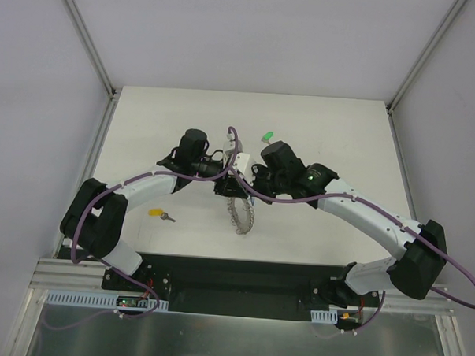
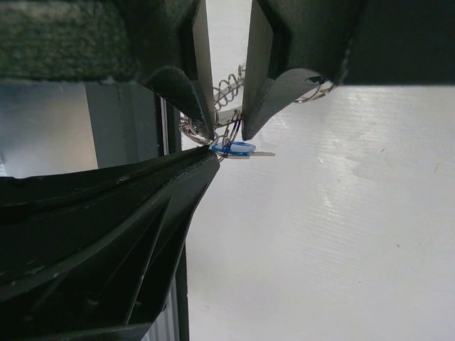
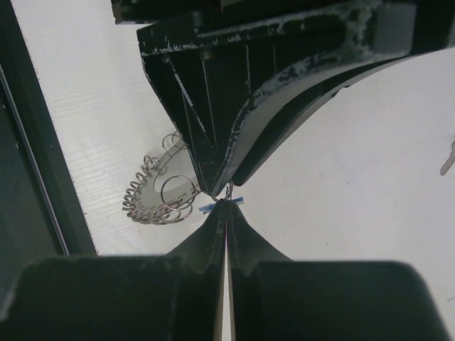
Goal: Put the keys on the keyring
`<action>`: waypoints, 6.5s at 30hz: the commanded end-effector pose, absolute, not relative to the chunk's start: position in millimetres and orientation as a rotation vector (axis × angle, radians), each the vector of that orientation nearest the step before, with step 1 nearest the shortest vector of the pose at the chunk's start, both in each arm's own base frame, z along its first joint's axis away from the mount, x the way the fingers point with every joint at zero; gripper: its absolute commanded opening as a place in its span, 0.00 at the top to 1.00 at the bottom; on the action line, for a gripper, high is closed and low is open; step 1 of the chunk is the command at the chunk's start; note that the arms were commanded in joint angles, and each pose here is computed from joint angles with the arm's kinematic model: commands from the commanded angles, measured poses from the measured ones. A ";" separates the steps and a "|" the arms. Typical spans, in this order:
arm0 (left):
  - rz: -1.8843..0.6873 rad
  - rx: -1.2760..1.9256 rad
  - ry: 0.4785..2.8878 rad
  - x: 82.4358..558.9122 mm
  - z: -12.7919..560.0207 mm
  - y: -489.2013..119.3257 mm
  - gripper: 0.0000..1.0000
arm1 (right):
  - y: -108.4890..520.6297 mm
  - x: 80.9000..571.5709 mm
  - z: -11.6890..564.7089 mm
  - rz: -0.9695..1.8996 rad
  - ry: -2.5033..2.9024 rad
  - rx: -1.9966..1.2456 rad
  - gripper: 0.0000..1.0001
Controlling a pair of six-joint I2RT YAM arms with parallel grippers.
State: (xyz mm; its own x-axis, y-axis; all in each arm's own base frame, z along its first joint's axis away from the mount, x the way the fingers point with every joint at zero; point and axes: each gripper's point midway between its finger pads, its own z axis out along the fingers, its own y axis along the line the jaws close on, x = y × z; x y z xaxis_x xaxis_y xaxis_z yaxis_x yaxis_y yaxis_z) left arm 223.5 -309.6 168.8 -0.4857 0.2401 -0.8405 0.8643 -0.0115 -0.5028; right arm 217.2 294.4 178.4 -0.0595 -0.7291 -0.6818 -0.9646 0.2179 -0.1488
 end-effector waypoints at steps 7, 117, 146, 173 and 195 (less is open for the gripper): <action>-1.561 1.231 1.657 210.1 178.7 -312.4 0.81 | 301.9 221.2 207.3 0.472 1.760 -1.521 0.99; -1.090 0.698 1.583 239.8 252.4 -265.2 1.00 | 313.9 230.0 248.6 0.808 1.709 -0.744 0.73; -1.046 0.952 1.602 226.3 247.4 -267.1 1.00 | 337.3 231.1 230.7 0.861 2.033 -0.962 0.67; -0.975 0.693 1.611 243.4 254.5 -251.5 1.00 | 320.8 235.9 264.0 0.914 1.688 -0.755 0.99; -1.068 0.614 1.701 243.3 236.2 -263.9 1.00 | 316.1 250.2 281.3 0.882 1.549 -0.652 0.99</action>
State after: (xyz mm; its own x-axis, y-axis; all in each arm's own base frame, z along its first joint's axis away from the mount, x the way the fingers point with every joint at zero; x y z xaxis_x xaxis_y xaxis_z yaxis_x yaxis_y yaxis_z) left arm 241.9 -263.8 234.0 -0.3687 -0.0665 -0.9272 0.8075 0.4711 -0.3549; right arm 235.4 319.0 239.2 -0.2871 -0.0359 -0.9572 -0.8131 0.5374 0.2237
